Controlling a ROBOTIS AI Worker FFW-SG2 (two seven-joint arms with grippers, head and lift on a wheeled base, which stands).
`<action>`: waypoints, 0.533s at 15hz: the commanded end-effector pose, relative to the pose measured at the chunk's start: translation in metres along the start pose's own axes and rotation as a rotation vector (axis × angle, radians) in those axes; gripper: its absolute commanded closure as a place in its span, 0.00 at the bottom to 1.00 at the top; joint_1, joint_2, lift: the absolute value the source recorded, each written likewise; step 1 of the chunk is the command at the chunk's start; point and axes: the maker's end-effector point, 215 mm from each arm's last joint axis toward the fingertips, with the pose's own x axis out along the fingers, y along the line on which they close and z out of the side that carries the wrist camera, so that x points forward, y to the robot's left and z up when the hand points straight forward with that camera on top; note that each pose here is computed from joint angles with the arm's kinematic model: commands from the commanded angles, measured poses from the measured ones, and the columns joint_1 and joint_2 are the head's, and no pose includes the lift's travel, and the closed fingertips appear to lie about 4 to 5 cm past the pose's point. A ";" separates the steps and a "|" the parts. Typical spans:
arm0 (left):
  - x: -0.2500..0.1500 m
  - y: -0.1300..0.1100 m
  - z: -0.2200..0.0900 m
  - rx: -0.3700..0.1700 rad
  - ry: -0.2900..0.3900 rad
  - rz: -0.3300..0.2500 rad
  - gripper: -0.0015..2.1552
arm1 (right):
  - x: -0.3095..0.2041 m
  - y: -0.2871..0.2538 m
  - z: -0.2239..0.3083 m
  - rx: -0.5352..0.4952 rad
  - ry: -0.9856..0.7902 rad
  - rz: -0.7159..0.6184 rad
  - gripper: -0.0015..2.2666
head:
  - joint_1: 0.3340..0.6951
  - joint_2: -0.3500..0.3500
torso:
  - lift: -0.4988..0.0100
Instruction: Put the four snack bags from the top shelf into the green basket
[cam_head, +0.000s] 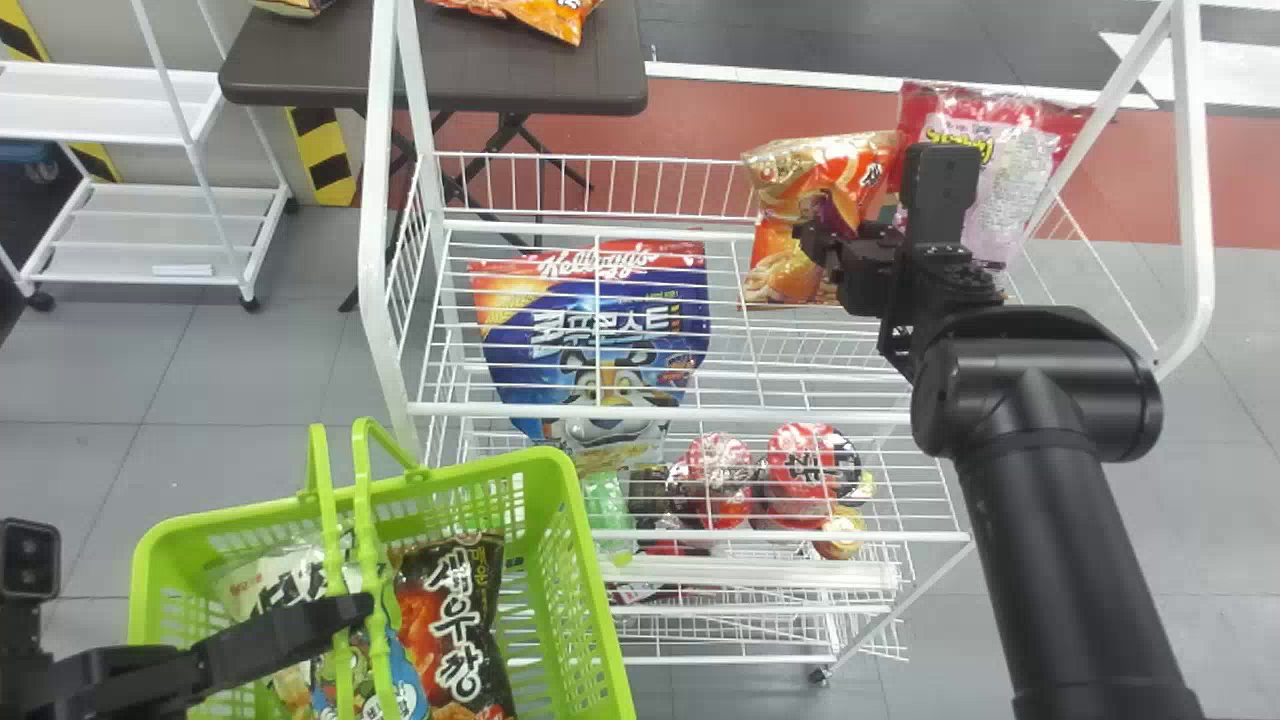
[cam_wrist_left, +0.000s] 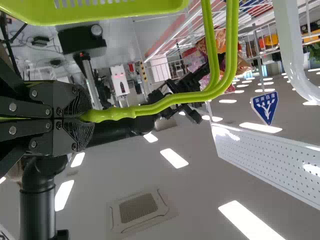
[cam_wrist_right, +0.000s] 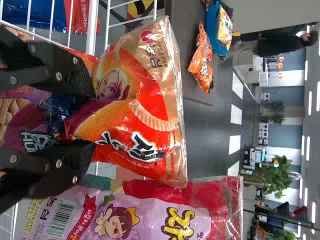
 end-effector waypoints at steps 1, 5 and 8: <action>0.000 -0.002 0.000 -0.001 0.000 -0.011 1.00 | -0.014 0.000 0.004 0.005 -0.034 0.002 1.00 | 1.00 0.35 | 0.98; -0.002 -0.002 0.001 0.000 -0.005 -0.009 1.00 | -0.077 0.027 0.029 0.038 -0.129 0.068 1.00 | 1.00 0.36 | 0.98; 0.000 -0.001 0.000 -0.002 -0.005 -0.011 1.00 | -0.130 0.073 0.035 0.075 -0.122 0.176 1.00 | 1.00 0.40 | 0.98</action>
